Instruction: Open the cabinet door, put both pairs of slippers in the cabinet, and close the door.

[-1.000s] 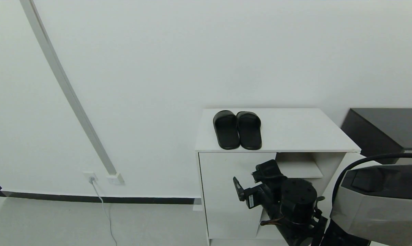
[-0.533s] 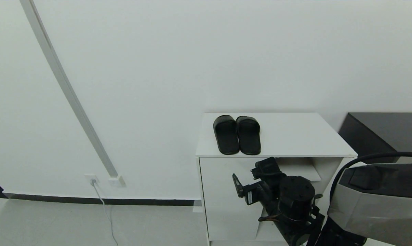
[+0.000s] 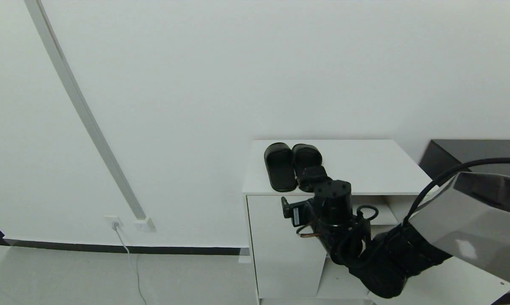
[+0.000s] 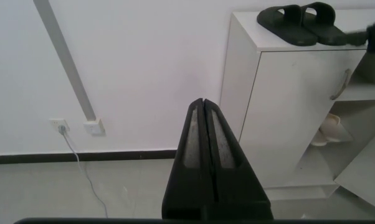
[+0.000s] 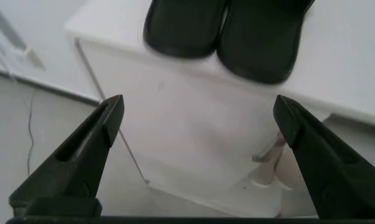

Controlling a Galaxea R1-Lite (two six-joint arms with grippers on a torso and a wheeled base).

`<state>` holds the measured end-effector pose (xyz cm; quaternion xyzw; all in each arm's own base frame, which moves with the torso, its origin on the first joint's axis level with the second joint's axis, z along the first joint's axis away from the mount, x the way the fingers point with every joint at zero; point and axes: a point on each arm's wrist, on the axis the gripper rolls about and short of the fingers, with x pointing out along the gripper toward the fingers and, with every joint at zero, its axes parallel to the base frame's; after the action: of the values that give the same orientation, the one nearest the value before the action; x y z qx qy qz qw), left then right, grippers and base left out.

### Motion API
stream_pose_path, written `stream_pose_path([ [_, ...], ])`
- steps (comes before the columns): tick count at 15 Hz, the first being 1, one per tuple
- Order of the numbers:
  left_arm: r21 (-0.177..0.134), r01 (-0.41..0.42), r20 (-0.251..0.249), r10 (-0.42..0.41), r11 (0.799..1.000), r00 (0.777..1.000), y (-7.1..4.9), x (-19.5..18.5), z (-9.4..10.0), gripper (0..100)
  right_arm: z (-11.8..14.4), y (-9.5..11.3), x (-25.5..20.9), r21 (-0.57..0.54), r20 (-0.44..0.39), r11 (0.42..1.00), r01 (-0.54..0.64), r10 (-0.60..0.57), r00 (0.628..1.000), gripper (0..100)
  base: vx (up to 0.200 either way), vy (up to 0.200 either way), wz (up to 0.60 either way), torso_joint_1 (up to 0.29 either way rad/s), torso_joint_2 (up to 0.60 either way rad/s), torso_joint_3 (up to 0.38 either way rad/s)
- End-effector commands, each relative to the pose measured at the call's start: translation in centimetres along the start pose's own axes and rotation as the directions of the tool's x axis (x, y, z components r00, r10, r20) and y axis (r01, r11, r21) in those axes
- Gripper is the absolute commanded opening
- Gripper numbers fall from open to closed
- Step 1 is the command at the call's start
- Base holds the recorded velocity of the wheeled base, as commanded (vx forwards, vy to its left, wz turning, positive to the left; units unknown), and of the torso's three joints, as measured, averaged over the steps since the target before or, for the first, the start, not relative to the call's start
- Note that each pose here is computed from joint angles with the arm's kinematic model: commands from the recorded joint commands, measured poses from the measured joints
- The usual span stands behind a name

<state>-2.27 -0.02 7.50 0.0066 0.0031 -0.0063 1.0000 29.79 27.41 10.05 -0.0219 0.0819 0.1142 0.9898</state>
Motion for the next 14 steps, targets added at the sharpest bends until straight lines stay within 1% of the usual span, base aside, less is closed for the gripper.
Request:
stream_pose_path([
  [1,0.001,0.000,0.000,0.000,1.000,1.000,0.0,0.0,0.0,0,4.5,0.5,0.5,0.066,0.049,0.997,0.049,-0.052,0.997,100,0.000,0.000,0.00,0.000,0.00,0.000],
  [3,-0.001,0.000,0.000,0.000,1.000,1.000,0.0,0.0,0.0,0,4.9,1.1,0.2,0.098,0.034,0.994,0.051,-0.055,0.998,100,0.000,0.000,0.00,0.000,0.00,0.000],
  [4,-0.001,0.000,0.000,0.000,1.000,1.000,0.0,0.0,0.0,0,4.6,1.0,0.2,0.106,0.017,0.993,0.057,-0.059,0.998,100,0.000,0.000,0.00,0.000,0.00,0.000],
  [7,0.001,0.001,0.000,-0.001,1.000,1.000,0.0,0.0,0.0,0,3.4,0.9,0.2,0.119,-0.017,0.991,0.065,-0.063,0.998,100,0.200,0.000,0.00,-0.006,-0.01,-0.001],
  [8,0.001,0.001,0.000,-0.001,1.000,1.000,0.0,0.0,0.0,0,2.5,0.9,0.4,0.115,-0.038,0.991,0.071,-0.067,0.997,100,0.200,0.000,0.00,0.002,0.00,0.007],
  [11,0.001,0.001,0.000,-0.001,1.000,1.000,0.0,0.0,0.0,0,1.6,0.9,0.6,0.104,-0.057,0.992,0.076,-0.070,0.996,100,0.200,0.000,0.00,0.010,0.00,0.005],
  [14,-0.001,0.001,0.000,-0.001,1.000,1.000,0.0,0.0,0.0,0,-0.1,1.0,1.6,0.107,-0.072,0.989,0.098,-0.091,0.993,100,0.200,0.000,0.00,0.004,0.00,-0.002],
])
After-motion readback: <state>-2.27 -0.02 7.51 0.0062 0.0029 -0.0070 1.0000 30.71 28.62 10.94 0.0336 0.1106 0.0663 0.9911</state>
